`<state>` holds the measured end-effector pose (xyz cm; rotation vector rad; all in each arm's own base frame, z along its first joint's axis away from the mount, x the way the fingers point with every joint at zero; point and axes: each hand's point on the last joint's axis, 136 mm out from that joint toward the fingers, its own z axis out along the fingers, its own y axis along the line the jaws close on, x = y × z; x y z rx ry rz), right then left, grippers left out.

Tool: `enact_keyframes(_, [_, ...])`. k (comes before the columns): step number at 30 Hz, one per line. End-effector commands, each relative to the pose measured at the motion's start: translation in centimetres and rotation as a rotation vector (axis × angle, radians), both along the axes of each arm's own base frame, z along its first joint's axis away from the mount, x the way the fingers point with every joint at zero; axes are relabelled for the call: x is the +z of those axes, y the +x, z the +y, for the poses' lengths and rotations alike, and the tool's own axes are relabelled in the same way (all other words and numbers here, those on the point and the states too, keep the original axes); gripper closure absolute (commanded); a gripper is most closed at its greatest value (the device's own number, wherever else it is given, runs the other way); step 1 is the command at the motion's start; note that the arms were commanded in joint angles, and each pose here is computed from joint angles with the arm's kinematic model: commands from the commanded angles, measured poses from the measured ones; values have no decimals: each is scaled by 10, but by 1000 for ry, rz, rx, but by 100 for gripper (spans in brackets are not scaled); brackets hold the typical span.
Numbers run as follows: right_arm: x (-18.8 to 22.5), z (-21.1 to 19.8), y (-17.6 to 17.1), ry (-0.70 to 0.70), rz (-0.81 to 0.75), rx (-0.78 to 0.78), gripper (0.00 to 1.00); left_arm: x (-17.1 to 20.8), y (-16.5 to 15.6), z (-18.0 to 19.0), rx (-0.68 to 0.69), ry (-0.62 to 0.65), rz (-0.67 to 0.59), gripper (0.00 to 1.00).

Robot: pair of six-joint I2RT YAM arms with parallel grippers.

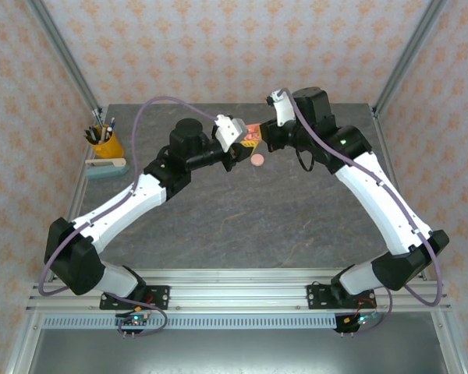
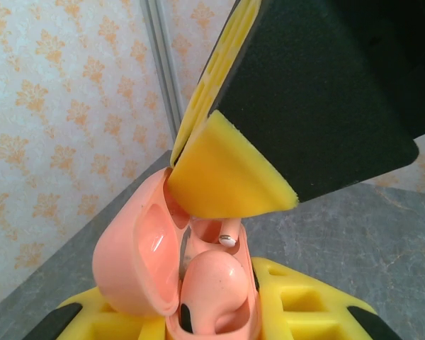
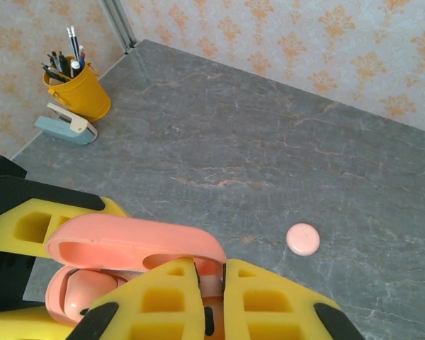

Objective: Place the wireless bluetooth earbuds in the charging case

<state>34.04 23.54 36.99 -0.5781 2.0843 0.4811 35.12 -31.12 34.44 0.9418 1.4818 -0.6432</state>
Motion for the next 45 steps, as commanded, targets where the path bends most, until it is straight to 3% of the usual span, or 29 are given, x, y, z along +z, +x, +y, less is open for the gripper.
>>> enact_keyframes(1, [6, -7, 2, -58, -47, -27, 94, 24, -6, 0, -33, -13, -56, 100])
enact_keyframes(14, [4, -9, 1, -162, -103, -43, 95, 21, -5, -1, -39, -4, -40, 100])
enact_keyframes(30, [-7, 16, -11, -323, -192, 38, 95, 21, -3, -6, -52, -28, -19, 100])
enact_keyframes(45, [-7, 0, -7, -412, -234, -8, 98, 20, -3, -6, -55, -24, -16, 100])
